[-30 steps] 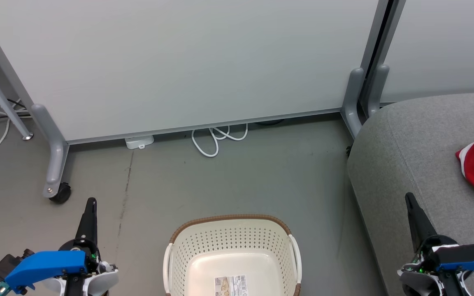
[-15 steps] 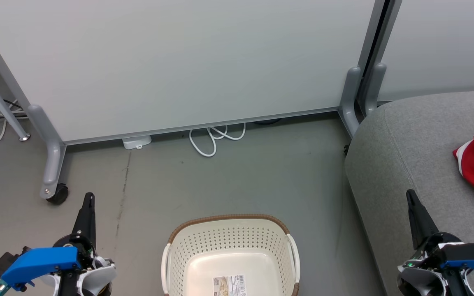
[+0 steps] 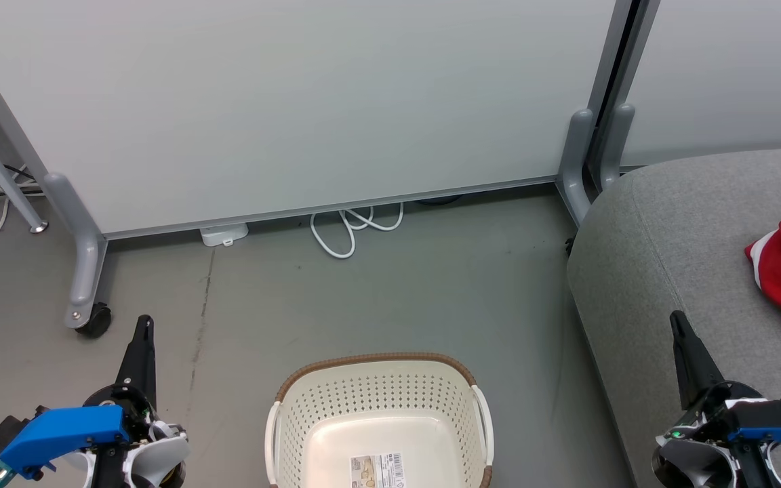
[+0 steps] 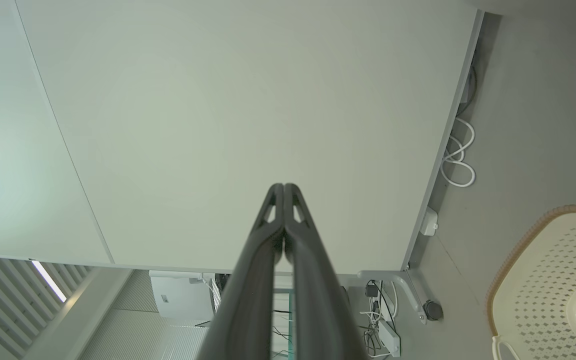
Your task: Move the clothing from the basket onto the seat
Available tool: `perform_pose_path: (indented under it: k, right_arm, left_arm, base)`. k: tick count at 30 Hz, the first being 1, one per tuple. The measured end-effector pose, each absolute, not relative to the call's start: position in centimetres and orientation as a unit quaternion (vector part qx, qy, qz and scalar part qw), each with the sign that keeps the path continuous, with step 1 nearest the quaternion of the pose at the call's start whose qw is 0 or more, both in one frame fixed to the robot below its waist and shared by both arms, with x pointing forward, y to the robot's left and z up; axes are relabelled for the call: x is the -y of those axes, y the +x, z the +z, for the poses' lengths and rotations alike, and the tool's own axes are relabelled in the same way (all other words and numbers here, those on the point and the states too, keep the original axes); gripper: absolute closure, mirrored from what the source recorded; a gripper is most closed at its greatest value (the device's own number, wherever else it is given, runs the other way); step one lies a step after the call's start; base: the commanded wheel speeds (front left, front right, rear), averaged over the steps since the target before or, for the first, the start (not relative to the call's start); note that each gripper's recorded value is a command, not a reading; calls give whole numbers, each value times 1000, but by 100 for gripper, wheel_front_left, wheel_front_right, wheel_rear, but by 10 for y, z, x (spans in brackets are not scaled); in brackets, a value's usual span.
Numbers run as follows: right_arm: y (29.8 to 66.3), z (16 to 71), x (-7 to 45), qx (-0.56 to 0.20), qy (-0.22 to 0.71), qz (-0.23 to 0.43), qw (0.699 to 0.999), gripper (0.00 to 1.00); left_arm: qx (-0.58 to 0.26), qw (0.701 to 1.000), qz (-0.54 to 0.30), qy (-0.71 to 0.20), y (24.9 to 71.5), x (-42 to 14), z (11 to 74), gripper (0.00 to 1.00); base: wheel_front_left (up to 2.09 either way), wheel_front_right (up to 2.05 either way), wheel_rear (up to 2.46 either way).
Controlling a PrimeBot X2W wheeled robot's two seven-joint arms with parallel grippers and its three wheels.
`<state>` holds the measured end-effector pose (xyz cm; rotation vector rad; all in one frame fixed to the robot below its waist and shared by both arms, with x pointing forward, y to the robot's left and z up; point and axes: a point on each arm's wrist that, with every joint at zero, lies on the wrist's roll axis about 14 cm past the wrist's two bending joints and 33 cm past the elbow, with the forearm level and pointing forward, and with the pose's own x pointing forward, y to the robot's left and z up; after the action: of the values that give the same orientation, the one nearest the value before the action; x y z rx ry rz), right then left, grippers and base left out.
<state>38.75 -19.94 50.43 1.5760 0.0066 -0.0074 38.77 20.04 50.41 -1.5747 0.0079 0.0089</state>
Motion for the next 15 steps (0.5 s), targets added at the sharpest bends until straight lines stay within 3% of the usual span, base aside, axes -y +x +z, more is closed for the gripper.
perform_pose_path:
  k: [15]
  right_arm:
    - [388, 504, 199, -3, 709, -3, 705, 100]
  left_arm:
    - [-3, 705, 4, -709, 388, -201, 504, 100]
  base:
    - [0, 0, 0]
